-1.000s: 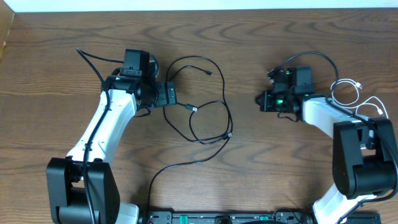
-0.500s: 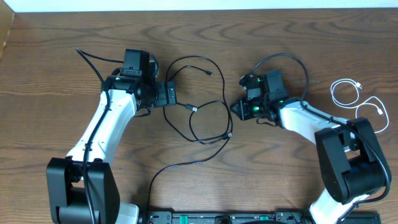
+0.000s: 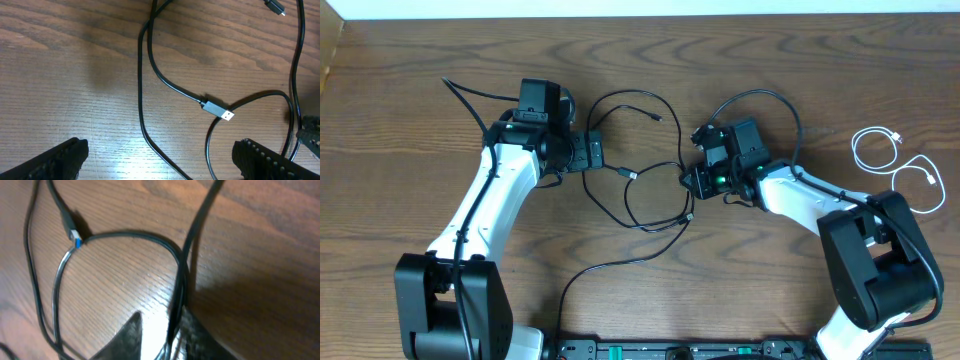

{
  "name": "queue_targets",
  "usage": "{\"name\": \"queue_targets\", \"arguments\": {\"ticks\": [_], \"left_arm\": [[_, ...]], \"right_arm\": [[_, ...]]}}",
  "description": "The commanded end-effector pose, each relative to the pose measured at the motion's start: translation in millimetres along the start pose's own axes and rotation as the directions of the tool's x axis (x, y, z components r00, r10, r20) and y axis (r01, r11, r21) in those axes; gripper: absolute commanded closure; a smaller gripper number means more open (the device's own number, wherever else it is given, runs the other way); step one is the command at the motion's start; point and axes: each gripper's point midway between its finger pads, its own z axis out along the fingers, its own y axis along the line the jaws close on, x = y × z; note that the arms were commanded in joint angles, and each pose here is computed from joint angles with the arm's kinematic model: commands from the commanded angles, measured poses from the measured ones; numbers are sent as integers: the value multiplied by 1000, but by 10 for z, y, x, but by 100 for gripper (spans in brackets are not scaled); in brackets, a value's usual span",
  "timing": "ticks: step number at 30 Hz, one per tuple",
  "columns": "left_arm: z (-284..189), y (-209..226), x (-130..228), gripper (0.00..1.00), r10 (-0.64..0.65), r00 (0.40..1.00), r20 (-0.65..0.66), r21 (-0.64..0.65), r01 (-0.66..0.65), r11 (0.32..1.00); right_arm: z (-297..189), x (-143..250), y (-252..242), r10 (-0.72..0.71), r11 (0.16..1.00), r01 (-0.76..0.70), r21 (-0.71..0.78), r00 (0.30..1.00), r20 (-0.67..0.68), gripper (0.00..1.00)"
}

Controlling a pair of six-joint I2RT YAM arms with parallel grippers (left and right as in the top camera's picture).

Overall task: Untangle cables
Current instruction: 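Move the right gripper left back to the black cable tangle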

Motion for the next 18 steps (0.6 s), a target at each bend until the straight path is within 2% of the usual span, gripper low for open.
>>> {"name": "queue_targets", "arguments": {"ticks": [1,5,8,14,18], "left_arm": [[-4,-11,-11,2,-4,1000,-2,10,4,1000],[-4,-11,-11,2,-4,1000,-2,10,4,1000],[-4,-11,-11,2,-4,1000,-2,10,4,1000],[-4,-11,-11,2,-4,1000,-2,10,4,1000],[-4,-11,-11,2,-4,1000,-2,10,4,1000]], "right_arm": [[72,90,-17,-12,999,13,41,1000,-21,82],[126,170,48,-40,997,43,64,998,-39,88],[163,246,-7,-43,988,50,149,998,-46,99],[183,233,55,-49,987,54,154,998,-35,99],[123,124,162,5,993,-6,120,1000,5,99]]}}
